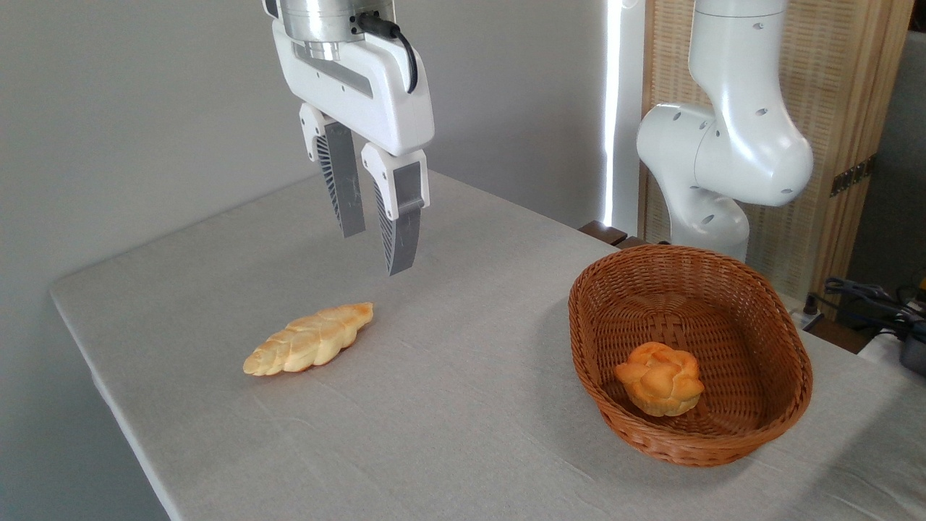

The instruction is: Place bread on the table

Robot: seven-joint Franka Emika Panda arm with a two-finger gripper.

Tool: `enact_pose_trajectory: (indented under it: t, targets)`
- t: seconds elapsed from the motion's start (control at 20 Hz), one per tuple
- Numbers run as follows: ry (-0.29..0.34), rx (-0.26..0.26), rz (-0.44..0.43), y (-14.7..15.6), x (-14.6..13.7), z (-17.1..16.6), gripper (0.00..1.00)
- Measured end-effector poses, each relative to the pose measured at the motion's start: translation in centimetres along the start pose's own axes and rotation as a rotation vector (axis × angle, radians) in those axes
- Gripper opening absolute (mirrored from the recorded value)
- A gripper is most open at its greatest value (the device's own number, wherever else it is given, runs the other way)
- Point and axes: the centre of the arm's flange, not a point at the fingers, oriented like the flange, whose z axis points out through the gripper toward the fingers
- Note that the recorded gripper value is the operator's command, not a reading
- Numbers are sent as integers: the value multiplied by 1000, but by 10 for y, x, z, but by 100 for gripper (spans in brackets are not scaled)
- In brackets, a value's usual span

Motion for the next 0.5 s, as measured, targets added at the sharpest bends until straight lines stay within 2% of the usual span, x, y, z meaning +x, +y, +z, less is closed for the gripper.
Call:
enact_pose_trajectory:
  t: [0.2, 0.5]
  targets:
    - [-12, -13, -6, 4, -8, 7, 100]
    - [-36, -52, -48, 16, -53, 21, 100]
